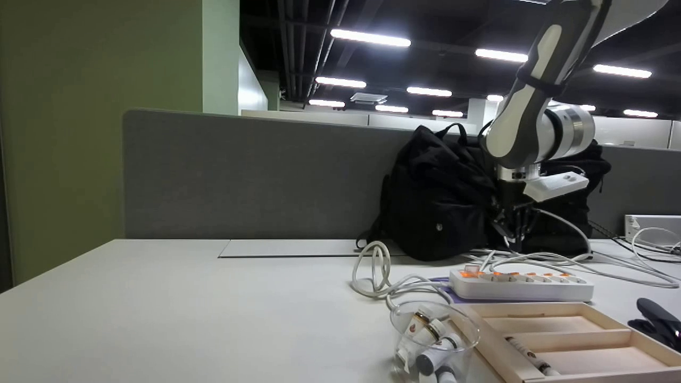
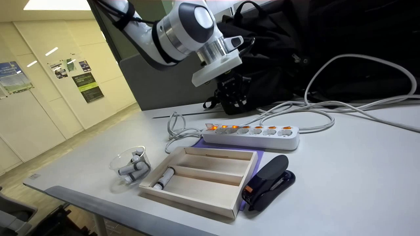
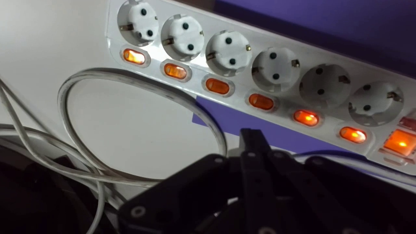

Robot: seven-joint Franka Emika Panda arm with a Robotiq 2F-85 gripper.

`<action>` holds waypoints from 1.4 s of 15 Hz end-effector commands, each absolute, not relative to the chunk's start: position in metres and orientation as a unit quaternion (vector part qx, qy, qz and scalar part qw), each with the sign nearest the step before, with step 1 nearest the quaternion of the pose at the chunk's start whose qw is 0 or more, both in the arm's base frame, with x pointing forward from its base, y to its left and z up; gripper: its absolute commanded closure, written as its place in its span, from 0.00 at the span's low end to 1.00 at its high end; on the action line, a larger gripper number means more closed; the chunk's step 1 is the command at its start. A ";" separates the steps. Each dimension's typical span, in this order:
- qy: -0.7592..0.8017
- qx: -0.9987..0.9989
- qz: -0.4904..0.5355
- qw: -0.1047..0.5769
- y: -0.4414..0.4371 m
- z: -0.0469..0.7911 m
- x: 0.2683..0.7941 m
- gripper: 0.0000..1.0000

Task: Switch on the middle switch on the adapter

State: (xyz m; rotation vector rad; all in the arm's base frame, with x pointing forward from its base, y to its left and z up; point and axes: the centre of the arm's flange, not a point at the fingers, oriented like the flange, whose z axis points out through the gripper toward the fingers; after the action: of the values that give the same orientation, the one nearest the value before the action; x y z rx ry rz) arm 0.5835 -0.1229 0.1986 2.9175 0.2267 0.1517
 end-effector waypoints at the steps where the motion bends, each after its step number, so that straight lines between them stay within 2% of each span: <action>1: 0.068 0.991 0.065 0.097 -0.123 0.186 0.585 1.00; 9: 0.043 0.995 0.037 0.083 -0.132 0.163 0.581 1.00; 21: 0.036 0.996 0.057 0.055 -0.140 0.155 0.586 1.00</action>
State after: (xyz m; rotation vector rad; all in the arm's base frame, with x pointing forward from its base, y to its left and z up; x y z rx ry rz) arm 0.5756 -0.1362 0.1549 3.0146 0.1108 0.1383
